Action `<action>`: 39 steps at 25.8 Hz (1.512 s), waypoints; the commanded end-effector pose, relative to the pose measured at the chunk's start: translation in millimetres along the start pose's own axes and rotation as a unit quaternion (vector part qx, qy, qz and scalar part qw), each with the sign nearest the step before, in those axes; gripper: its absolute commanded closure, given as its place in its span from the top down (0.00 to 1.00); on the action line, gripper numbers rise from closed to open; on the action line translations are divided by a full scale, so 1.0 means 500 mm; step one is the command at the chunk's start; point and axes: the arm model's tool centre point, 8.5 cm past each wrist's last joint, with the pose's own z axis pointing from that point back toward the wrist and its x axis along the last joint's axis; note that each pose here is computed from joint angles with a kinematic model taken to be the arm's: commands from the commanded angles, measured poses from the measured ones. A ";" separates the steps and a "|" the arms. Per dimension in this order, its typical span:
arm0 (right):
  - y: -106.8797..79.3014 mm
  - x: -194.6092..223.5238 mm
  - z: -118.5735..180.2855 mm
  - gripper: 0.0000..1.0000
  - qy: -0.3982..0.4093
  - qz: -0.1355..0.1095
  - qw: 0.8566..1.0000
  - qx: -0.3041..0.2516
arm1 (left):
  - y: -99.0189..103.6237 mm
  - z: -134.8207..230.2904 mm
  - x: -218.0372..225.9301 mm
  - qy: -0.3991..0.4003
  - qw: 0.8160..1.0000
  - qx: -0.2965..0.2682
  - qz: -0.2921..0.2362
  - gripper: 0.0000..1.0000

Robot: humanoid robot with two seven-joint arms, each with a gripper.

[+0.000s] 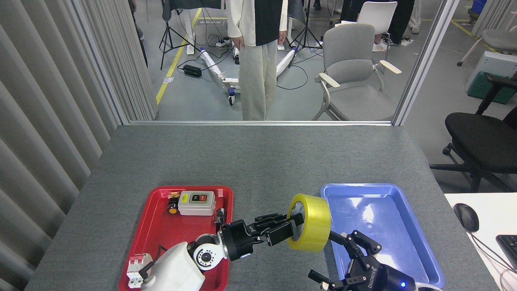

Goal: Place and move tape with both arms
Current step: 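Bring the right gripper under the tape and grasp it from the left gripper, then release the tape from the left gripper and pull the left arm back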

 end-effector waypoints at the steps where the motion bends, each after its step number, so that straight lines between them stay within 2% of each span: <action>1: 0.001 0.011 -0.031 1.00 -0.024 0.000 1.000 -0.002 | 0.002 0.003 0.002 -0.005 1.000 0.000 -0.004 0.00; 6: 0.006 0.018 -0.075 0.99 -0.060 0.000 0.998 0.002 | 0.001 -0.005 0.020 -0.021 1.000 -0.004 -0.014 0.00; 7: 0.006 0.020 -0.078 0.97 -0.063 0.000 0.998 0.002 | 0.001 -0.005 0.023 -0.023 1.000 -0.003 -0.015 0.00; 8: 0.007 0.021 -0.079 0.91 -0.064 -0.001 0.998 0.002 | 0.000 -0.005 0.024 -0.024 1.000 -0.004 -0.016 0.00; 9: 0.008 0.021 -0.077 0.80 -0.065 0.000 0.998 0.004 | 0.001 -0.005 0.026 -0.028 0.999 -0.004 -0.017 0.00; 10: 0.008 0.021 -0.077 0.63 -0.065 0.000 0.998 0.004 | 0.000 -0.005 0.026 -0.029 0.999 -0.004 -0.017 0.00; 11: 0.006 0.020 -0.075 0.40 -0.065 0.001 0.998 0.001 | -0.001 -0.003 0.026 -0.029 0.999 -0.004 -0.017 0.00; 12: 0.005 0.019 -0.073 0.12 -0.065 0.002 0.998 -0.002 | -0.001 -0.003 0.026 -0.030 0.999 -0.004 -0.017 0.00; 13: 0.003 0.019 -0.073 0.00 -0.065 0.002 0.998 -0.005 | -0.001 -0.003 0.027 -0.031 0.999 -0.004 -0.018 0.00; 18: -0.007 0.018 -0.071 0.00 -0.065 0.002 0.997 -0.035 | 0.000 -0.002 0.026 -0.029 0.999 0.000 -0.016 0.00; 19: -0.008 0.017 -0.070 0.00 -0.064 0.002 0.997 -0.037 | 0.001 -0.002 0.024 -0.026 1.000 0.002 -0.015 0.08; 20: -0.008 0.017 -0.071 0.00 -0.064 0.003 0.997 -0.037 | 0.001 -0.002 0.023 -0.023 1.000 0.002 -0.014 0.25; 21: -0.008 0.016 -0.070 0.00 -0.063 0.005 0.997 -0.036 | 0.000 -0.001 0.020 -0.018 1.000 0.003 -0.012 0.49; 22: -0.008 0.015 -0.071 0.00 -0.062 0.008 0.997 -0.035 | 0.000 0.000 0.016 -0.010 1.000 0.001 -0.010 0.86; 23: -0.007 0.015 -0.070 0.00 -0.062 0.009 0.997 -0.034 | 0.000 0.000 0.014 -0.005 1.000 -0.001 -0.009 1.00; 36: -0.007 0.014 -0.070 0.00 -0.059 0.010 0.998 -0.034 | 0.016 0.032 -0.009 0.019 1.000 0.001 -0.015 1.00; 38: -0.005 0.008 -0.067 0.00 -0.053 0.016 0.998 -0.023 | 0.020 0.047 -0.025 0.038 0.999 0.000 -0.013 1.00; 39: -0.002 -0.004 -0.066 0.00 -0.029 0.027 0.999 -0.016 | 0.021 0.056 -0.037 0.055 0.998 -0.002 -0.010 1.00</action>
